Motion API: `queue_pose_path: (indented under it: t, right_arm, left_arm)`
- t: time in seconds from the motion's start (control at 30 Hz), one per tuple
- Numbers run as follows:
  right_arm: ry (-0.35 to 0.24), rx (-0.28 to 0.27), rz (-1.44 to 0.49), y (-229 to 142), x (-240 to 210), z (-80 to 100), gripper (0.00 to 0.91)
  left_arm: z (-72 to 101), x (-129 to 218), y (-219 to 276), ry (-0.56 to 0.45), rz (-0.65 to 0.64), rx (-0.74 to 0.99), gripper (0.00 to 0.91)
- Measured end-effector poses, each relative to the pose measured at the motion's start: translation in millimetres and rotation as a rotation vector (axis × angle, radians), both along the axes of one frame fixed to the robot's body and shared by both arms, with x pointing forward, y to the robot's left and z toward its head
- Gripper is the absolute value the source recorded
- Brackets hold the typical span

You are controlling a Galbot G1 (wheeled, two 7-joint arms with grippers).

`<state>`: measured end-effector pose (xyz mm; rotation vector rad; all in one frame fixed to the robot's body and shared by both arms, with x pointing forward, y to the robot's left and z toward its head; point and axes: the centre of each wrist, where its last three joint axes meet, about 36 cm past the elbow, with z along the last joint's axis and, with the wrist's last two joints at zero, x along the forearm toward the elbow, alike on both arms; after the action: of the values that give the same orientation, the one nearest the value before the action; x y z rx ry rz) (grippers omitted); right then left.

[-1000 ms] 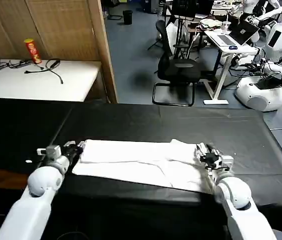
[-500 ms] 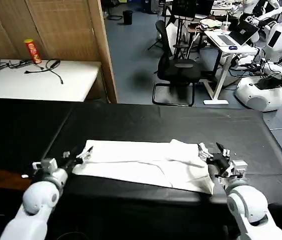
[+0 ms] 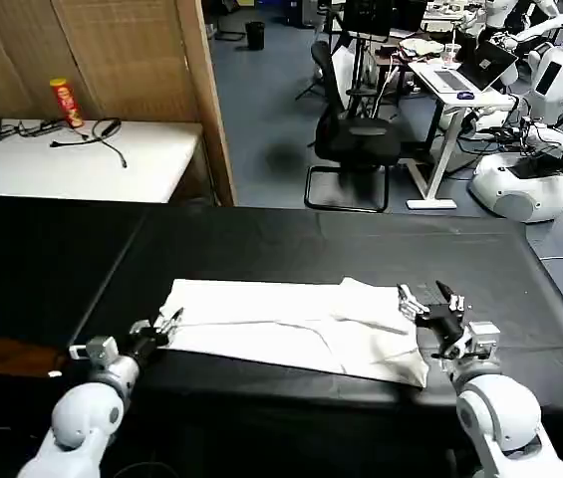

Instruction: Fold and organize the clothes.

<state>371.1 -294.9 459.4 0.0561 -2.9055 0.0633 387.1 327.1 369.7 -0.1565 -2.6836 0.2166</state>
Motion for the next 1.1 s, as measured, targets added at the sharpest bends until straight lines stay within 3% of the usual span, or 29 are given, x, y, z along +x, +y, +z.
queue_pose_path:
  t: [0.27,0.53,0.77,0.93,1.1]
  right_arm:
    - [-0.007,0.006,0.000,3,-1,1.3,0.878]
    - [-0.012,0.005,-0.014,-2,-2,2.1,0.878]
    - [-0.007,0.016,-0.010,3,-2,-1.6,0.878]
    - [0.002,0.015,-0.018,4,-6,-5.8,0.878]
    - [0.006,0.002,-0.032,1,-10,-8.8,0.878]
  left_arm:
    - [6.1,7,5,-0.010,-0.017,0.052,0.000]
    - [23.7,4,40,-0.079,-0.021,0.322,0.000]
    - [50.2,7,99,-0.120,0.007,0.537,0.000]
    - [54.4,3,92,-0.106,-0.006,0.546,0.000]
    - [49.7,-9,40,-0.098,-0.042,0.407,0.000]
